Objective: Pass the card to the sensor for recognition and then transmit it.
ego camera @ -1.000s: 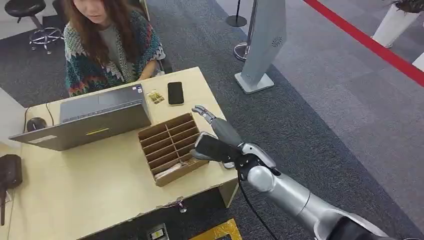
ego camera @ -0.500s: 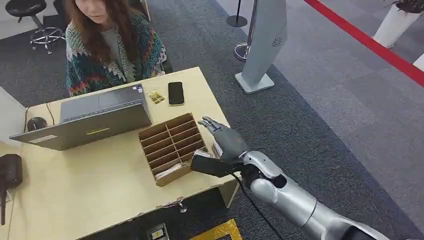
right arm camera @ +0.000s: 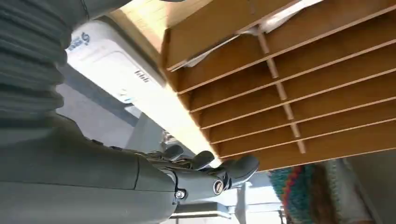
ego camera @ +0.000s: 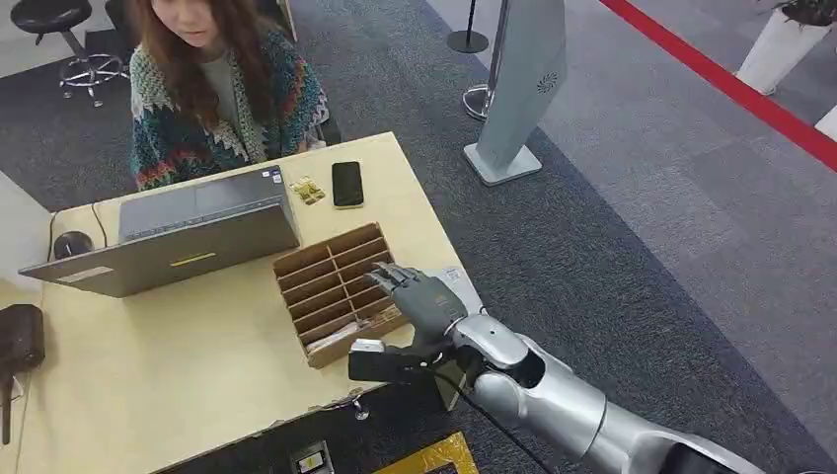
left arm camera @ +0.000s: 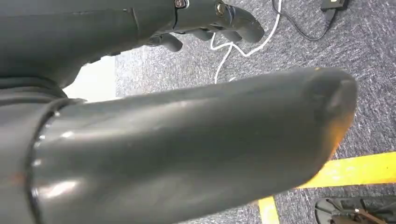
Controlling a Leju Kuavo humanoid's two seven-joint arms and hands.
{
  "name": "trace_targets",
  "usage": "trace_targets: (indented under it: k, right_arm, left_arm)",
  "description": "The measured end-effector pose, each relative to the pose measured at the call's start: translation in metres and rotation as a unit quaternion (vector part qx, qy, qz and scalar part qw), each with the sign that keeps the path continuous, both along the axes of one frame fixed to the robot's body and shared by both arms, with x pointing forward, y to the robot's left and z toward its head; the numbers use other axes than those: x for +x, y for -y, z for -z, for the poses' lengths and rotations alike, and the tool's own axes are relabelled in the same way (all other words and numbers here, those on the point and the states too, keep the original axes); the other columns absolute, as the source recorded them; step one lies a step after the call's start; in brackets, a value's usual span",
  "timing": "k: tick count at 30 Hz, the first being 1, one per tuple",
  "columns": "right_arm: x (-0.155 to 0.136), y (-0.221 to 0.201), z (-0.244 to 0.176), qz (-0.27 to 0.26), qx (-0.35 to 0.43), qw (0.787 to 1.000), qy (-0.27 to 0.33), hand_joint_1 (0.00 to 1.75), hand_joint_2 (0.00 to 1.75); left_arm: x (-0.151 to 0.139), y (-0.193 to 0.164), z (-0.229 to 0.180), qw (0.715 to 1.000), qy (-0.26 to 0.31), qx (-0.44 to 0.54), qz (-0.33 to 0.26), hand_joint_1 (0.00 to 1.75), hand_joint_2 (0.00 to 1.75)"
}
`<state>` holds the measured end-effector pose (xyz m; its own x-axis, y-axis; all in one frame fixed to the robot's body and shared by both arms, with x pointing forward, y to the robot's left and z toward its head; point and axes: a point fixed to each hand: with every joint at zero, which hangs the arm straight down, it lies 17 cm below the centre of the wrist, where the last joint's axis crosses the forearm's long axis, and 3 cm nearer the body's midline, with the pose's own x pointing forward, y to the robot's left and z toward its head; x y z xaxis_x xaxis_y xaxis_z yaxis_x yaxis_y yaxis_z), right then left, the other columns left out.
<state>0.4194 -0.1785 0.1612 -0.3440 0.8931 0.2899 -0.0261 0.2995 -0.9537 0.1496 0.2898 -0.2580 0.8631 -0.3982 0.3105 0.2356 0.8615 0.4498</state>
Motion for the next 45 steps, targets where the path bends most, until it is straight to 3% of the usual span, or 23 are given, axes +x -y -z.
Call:
trace_targets:
  k: [14,22,45]
  right_arm:
    - [0.010,-0.033,0.004,-0.016,0.007,1.000,0.015,0.00,1.75]
    - [0.020,-0.025,0.013,0.013,-0.017,0.999,0.025,0.00,1.75]
    - [0.025,-0.009,0.016,0.021,-0.043,0.998,0.038,0.00,1.75]
  left_arm:
    - [-0.001,-0.001,0.000,1.000,0.000,0.000,-0.005,0.00,0.00]
    - [-0.002,-0.001,0.000,1.000,0.000,0.000,-0.007,0.00,0.00]
    - [-0.005,-0.003,0.001,1.000,-0.002,0.001,-0.009,0.00,0.00]
